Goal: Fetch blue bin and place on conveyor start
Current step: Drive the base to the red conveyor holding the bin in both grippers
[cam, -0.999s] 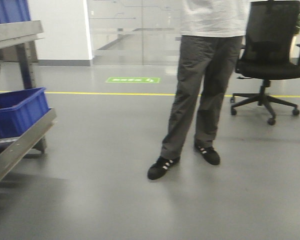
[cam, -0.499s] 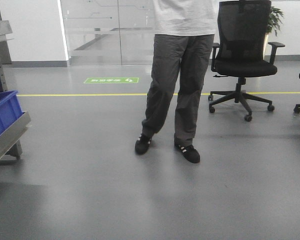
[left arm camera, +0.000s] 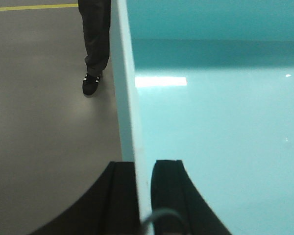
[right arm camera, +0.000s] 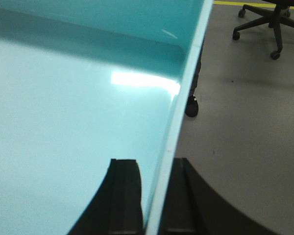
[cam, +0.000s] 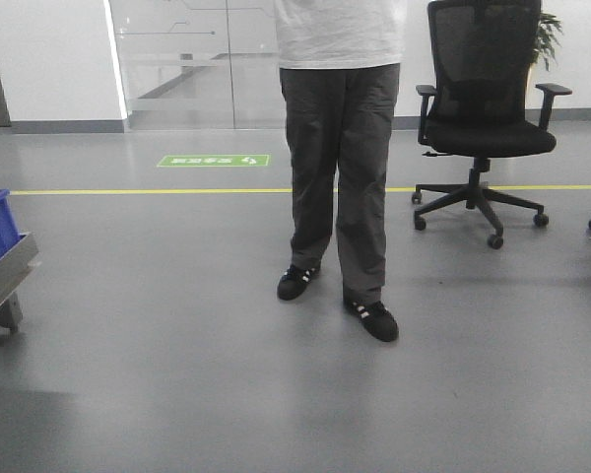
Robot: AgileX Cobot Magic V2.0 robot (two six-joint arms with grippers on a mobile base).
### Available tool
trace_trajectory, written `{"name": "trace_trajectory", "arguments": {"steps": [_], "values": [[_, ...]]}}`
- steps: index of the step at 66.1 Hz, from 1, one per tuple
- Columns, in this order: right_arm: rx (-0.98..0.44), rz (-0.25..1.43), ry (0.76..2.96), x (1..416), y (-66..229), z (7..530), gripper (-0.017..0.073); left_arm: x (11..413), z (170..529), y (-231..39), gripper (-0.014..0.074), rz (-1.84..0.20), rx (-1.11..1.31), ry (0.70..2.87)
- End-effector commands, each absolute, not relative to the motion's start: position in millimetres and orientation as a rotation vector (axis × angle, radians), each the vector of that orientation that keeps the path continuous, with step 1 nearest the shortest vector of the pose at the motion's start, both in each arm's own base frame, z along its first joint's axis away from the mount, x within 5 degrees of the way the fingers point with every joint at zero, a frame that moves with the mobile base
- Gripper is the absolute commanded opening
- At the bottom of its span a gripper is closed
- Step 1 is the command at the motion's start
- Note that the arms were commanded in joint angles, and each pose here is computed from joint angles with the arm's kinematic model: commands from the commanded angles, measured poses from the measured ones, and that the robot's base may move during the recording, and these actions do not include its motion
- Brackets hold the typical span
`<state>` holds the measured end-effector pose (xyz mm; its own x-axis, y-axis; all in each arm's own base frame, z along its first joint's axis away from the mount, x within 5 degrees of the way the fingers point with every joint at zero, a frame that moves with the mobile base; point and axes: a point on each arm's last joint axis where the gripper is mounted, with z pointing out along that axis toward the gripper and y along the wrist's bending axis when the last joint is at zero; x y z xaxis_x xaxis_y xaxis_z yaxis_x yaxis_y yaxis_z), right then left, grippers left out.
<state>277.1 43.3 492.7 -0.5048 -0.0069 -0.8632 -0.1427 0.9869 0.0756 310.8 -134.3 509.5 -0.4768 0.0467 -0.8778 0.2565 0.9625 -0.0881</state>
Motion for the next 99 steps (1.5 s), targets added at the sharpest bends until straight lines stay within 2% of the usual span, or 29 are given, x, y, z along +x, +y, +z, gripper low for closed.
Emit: {"name": "trace_trajectory", "arguments": {"steps": [1,99], "values": [[-0.13,0.183,2.042,273.5,44.8,500.7,-0.0153,305.3,523.9,-138.4,-0.0111,-0.32,0.226,1.96],[-0.123,0.184,1.978,276.1,44.8,506.0,-0.0153,305.5,523.9,-137.8,-0.0111,-0.311,0.226,1.958]]}}
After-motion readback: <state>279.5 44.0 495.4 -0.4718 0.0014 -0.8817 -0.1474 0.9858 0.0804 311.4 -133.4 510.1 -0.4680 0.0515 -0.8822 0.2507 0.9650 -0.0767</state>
